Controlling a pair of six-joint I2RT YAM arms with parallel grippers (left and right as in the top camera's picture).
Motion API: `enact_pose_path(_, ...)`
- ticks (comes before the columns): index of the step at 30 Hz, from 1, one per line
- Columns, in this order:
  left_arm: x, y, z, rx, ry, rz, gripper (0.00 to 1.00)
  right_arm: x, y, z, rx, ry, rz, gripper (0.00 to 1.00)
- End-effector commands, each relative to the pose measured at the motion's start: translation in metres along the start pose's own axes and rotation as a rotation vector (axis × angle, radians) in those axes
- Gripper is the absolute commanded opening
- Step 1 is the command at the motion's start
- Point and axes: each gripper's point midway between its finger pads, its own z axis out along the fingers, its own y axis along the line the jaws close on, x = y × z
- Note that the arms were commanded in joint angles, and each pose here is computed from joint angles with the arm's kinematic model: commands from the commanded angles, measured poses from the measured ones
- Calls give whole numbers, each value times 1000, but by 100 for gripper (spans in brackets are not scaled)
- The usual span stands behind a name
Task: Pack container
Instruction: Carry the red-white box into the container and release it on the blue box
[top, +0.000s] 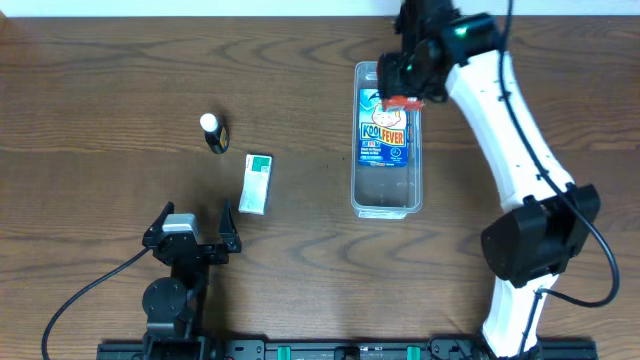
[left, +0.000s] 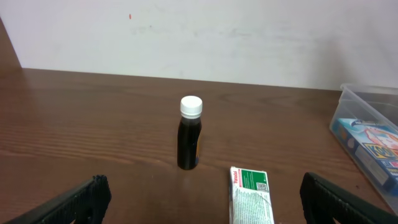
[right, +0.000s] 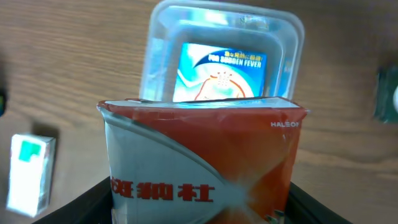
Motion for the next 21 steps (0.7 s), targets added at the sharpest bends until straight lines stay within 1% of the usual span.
enact_pose_path(1,16,5,1,-20,48,7,98,10,-6,20,78,7,81,66)
enact_pose_path(9,16,5,1,-20,48,7,98,26,-9,65,80,10,112,66)
enact_pose_path(16,16,5,1,-21,48,7,98,33,-11,86,73,-7,143,66)
enact_pose_path(21,16,5,1,-20,48,7,98,36,-13,93,76,-7,143,66)
